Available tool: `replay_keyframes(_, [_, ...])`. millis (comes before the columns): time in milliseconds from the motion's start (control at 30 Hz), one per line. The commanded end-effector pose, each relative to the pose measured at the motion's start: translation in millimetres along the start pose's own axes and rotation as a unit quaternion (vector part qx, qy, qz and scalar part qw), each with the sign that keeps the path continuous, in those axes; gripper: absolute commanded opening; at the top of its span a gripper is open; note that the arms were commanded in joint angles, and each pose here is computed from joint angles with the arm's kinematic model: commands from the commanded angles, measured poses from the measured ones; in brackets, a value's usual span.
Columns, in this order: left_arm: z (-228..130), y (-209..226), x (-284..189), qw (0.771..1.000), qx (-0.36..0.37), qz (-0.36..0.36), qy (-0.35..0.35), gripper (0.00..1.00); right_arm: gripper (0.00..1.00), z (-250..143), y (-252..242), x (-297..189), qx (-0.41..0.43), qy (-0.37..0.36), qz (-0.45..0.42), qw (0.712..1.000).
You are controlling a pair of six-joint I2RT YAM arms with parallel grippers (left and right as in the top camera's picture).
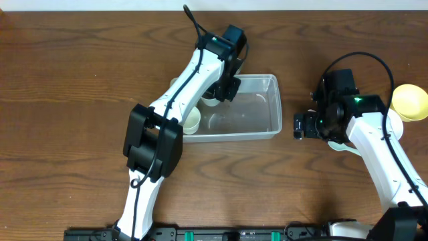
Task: Pack container
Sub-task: 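Carry the grey cup into the box beside the yellow cup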
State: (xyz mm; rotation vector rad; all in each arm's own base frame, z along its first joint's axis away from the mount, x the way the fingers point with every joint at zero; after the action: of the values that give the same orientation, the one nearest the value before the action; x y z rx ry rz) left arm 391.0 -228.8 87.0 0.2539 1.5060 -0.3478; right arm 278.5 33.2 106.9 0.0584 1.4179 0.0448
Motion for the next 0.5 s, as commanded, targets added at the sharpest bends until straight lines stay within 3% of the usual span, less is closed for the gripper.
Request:
replay_keyframes(0, [2.9, 15.2, 5.7, 1.000, -0.012, 0.006, 0.006, 0.22, 0.99, 4.6, 3.0, -2.7, -0.013, -0.006, 0.000, 1.000])
replay_keyframes(133, [3.3, 19.5, 5.5, 1.000, -0.016, 0.006, 0.005, 0.54, 0.99, 4.5, 3.1, -2.7, -0.013, -0.006, 0.000, 1.000])
replay_keyframes(167, [3.2, 19.3, 5.5, 1.000, -0.016, 0.006, 0.006, 0.57, 0.99, 4.5, 3.1, -2.7, -0.013, -0.006, 0.000, 1.000])
replay_keyframes(467, [1.4, 15.4, -27.6, 1.000, -0.013, 0.003, -0.022, 0.64, 0.99, 2.9, 2.8, -2.7, -0.013, -0.003, -0.001, 1.000])
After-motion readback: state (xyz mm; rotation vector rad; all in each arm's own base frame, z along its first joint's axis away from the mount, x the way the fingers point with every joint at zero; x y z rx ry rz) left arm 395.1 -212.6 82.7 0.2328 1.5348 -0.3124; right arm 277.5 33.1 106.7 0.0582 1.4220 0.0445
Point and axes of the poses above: each gripper's point midway between its finger pads, its own x axis out along the fingers, its own y axis along the line the jaws close on, z = x × y, the point moved 1 cm from there along -x, back along the fingers, and after that the axes turned 4 degrees about -x, right-handed, at the moved point
